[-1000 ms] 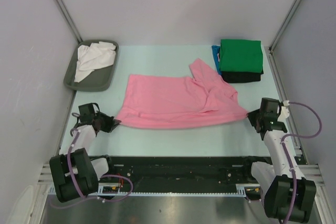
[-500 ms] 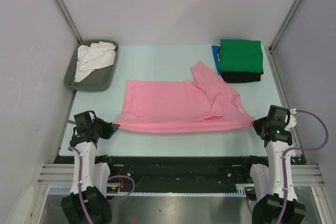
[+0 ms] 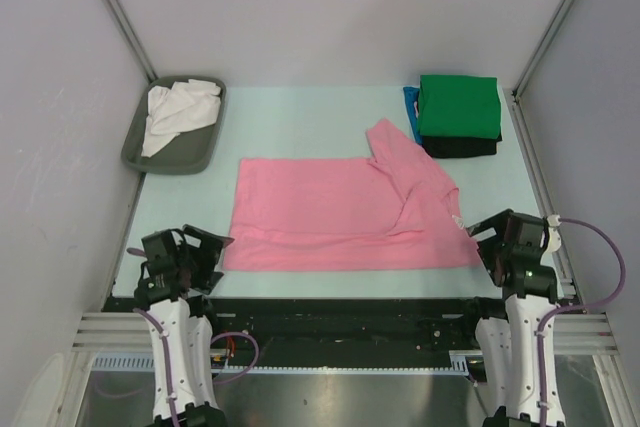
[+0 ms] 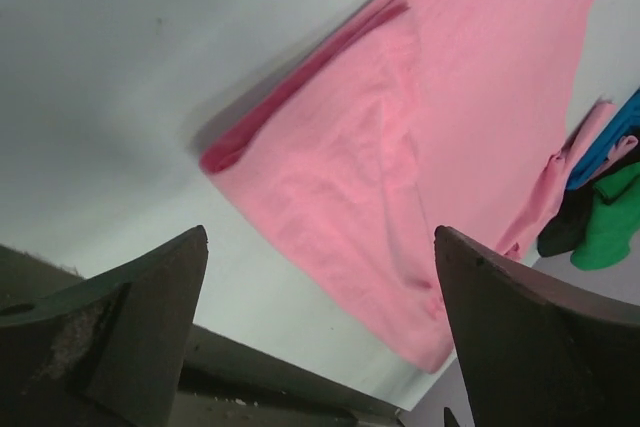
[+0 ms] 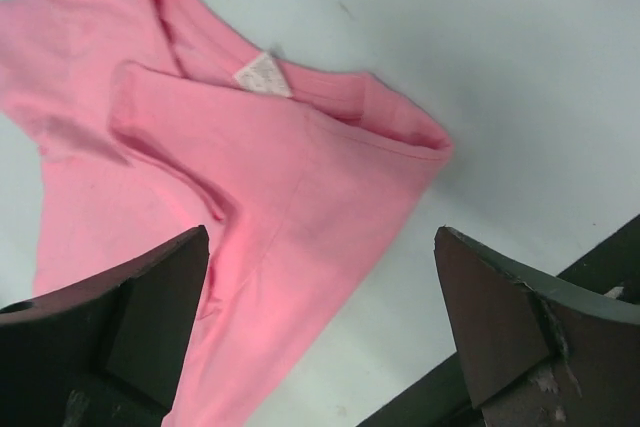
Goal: Fold and stack the t-shirts
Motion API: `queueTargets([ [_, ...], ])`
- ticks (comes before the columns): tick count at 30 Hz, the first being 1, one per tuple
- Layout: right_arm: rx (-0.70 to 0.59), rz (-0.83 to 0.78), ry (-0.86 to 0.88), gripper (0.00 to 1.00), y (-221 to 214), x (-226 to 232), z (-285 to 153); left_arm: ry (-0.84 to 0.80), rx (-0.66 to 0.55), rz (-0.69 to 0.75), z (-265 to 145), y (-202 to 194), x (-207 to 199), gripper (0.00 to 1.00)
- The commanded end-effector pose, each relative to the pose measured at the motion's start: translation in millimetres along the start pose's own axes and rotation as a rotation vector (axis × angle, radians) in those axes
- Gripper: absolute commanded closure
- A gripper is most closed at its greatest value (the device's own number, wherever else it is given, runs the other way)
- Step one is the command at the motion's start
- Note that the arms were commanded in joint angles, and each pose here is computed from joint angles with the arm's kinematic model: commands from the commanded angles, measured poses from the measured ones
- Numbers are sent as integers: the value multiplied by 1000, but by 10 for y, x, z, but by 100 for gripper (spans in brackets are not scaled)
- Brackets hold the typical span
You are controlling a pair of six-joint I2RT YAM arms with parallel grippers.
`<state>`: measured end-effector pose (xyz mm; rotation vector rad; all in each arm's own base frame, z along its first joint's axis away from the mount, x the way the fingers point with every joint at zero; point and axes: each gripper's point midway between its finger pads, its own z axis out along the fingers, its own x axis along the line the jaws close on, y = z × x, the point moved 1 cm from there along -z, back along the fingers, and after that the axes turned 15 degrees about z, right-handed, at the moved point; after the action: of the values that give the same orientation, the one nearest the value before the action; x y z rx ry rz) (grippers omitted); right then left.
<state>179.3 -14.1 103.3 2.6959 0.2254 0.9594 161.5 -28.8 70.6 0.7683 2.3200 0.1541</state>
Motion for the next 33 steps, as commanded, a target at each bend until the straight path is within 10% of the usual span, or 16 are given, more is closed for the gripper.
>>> queueTargets([
  [1,-11,-23,139,0,110,417,-324,-51,-23,21,-270,140,-268,0],
  [13,459,-239,363,0,-985,1445,122,-156,-1,54,80,760,-816,0],
  [33,370,-361,163,7,-1005,978,405,-127,56,56,531,854,-754,0],
])
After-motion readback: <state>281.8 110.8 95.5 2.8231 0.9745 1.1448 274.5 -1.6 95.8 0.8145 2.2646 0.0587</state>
